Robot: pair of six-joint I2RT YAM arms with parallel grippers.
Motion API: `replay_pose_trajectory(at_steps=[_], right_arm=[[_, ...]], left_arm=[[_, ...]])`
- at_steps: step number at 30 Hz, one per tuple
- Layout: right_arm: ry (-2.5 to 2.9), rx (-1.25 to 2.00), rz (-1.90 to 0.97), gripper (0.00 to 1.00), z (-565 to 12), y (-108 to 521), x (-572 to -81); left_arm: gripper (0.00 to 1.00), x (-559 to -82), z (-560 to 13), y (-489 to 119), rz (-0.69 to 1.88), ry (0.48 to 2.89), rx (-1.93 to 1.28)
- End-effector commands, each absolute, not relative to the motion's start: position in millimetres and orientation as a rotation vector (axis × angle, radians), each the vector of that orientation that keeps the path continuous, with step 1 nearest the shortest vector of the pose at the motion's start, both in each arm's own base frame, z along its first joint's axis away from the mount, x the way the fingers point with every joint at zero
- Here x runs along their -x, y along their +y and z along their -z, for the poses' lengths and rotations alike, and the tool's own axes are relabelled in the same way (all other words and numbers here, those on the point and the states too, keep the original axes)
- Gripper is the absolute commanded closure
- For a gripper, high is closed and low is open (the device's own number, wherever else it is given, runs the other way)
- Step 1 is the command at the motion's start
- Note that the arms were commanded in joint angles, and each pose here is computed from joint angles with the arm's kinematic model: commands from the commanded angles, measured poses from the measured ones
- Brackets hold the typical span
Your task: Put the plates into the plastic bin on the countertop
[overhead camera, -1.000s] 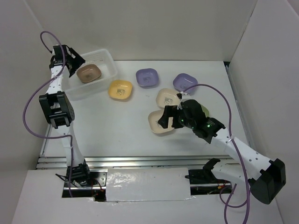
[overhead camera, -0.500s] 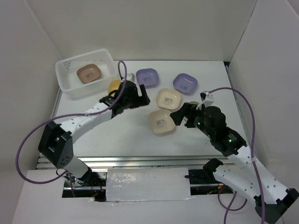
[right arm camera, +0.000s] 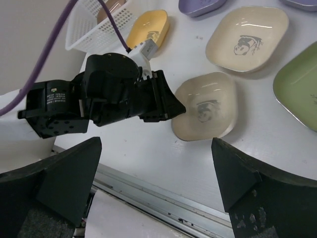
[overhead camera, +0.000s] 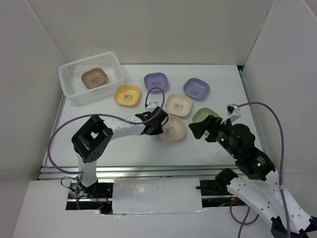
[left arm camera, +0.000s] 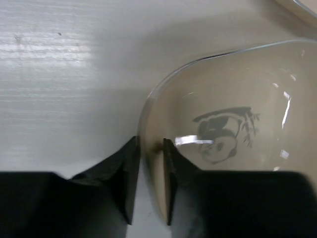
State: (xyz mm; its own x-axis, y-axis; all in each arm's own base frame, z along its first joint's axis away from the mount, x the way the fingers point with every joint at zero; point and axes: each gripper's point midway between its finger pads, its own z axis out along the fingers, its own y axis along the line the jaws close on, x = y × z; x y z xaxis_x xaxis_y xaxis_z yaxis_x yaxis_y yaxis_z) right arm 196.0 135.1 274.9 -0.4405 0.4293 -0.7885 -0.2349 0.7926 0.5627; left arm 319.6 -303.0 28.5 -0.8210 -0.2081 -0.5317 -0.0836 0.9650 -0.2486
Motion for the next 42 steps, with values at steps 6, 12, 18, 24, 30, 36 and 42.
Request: replay_pose_trajectory(at_steps=[6, 12, 18, 24, 30, 36, 42], right_arm=[[1.850, -0.152, -0.769, 0.00, -292.0, 133.4, -194.7], [1.865, -0.125, -0.779, 0.00, -287.8, 144.6, -204.1], [1.899, -0.077, -0.792, 0.00, -278.2, 164.0, -220.9], [1.950, -0.027, -0.787, 0.00, -261.2, 178.7, -234.8], [2.024, 0.027, -0.773, 0.00, -236.7, 188.9, -244.5], [2.056, 0.061, -0.756, 0.00, -224.9, 193.7, -252.9], [2.073, 0.079, -0.755, 0.00, -223.9, 194.5, -255.2]], left_arm=[[1.00, -315.3, -67.3, -253.9, 0.125, 2.406, 0.344], [1.00, -334.5, -163.4, -164.9, 0.079, 2.192, 0.470], [1.00, -439.8, -238.0, -90.7, 0.240, 2.020, 0.509], [1.00, -538.2, -216.3, 22.9, 0.251, 1.950, 0.793], [1.00, -611.7, -185.3, 104.5, 0.322, 1.931, 0.932], [0.72, -634.4, -176.2, 135.1, 0.242, 1.938, 0.922], [0.01, -631.7, -183.0, 137.4, 0.212, 1.935, 0.901]])
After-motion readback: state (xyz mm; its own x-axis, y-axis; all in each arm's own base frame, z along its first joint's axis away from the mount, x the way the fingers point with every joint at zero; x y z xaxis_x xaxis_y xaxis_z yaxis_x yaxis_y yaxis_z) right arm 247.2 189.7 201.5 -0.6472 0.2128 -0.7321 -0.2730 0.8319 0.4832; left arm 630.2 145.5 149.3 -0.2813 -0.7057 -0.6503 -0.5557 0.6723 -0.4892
